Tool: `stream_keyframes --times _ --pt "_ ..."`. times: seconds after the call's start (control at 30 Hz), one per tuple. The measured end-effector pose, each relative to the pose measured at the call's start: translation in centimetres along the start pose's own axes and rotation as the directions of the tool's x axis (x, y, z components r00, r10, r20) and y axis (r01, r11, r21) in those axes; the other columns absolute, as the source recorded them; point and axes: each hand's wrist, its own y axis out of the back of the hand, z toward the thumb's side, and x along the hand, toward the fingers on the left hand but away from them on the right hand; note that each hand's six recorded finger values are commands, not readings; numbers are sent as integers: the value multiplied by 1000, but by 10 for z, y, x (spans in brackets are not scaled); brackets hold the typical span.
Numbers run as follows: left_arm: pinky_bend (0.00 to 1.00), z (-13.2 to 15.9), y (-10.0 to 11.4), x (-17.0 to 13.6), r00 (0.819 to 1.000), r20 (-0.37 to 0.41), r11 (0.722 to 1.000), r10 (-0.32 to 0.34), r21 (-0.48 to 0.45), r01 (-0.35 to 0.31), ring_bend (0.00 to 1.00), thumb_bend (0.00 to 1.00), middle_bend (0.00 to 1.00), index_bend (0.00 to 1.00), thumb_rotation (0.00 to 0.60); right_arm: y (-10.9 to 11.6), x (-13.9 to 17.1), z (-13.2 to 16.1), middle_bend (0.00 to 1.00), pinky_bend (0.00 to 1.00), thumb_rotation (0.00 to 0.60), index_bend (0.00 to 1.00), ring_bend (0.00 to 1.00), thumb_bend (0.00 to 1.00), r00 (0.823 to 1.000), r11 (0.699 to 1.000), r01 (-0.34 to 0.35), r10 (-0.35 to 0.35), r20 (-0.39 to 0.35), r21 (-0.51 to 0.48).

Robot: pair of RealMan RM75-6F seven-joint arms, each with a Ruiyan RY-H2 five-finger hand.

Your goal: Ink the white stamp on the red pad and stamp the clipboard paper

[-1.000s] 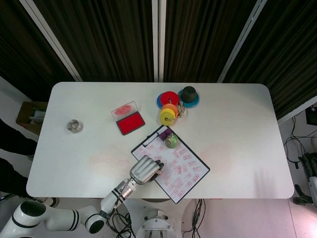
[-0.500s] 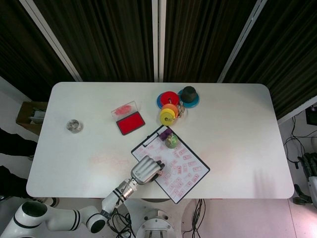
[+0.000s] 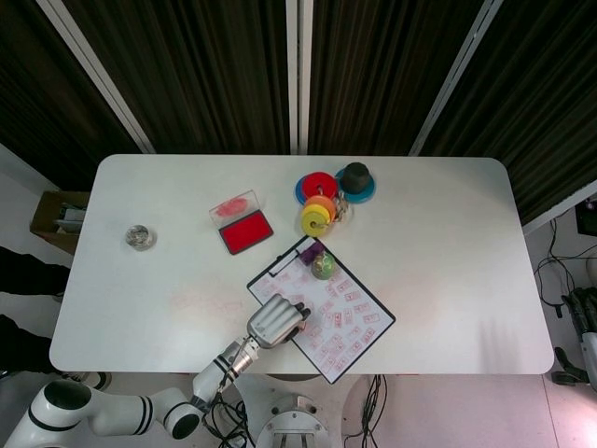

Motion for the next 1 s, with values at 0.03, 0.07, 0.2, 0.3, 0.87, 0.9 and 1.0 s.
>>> stream_keyframes --times 0.03,0.07,0.2,0.3,0.87,0.9,1.0 --pt "1000 0 0 0 1000 -1 1000 0 0 1 1000 452 628 630 600 0 0 0 0 0 600 0 0 258 1000 1000 0 0 0 -1" --pt "1000 0 0 0 1000 -2 1000 -1 -1 1 1000 452 628 630 600 0 0 0 0 0 600 0 0 258 1000 1000 0 0 0 -1" --pt "1000 0 -1 1 1000 -4 1000 -4 -2 4 1000 451 628 630 600 -1 0 0 0 0 600 0 0 258 1000 1000 -1 1 -1 -1" --pt "1000 0 -2 0 1000 -4 1000 -6 -3 6 1000 453 629 631 600 -1 0 0 0 0 600 0 0 257 1000 1000 -1 1 0 -2" --pt "1000 -19 63 -18 991 -56 981 123 -147 -130 1000 450 628 631 600 1 0 1 0 0 600 0 0 257 1000 1000 8 -8 -3 -8" --pt "1000 -24 69 -21 989 -65 978 134 -152 -143 1000 450 629 631 600 1 0 1 0 0 600 0 0 258 1000 1000 9 -9 -4 -7" --pt "1000 -43 83 -32 982 -104 974 157 -146 -171 1000 448 629 631 600 2 0 2 0 0 600 0 0 258 1000 1000 10 -10 -5 -6"
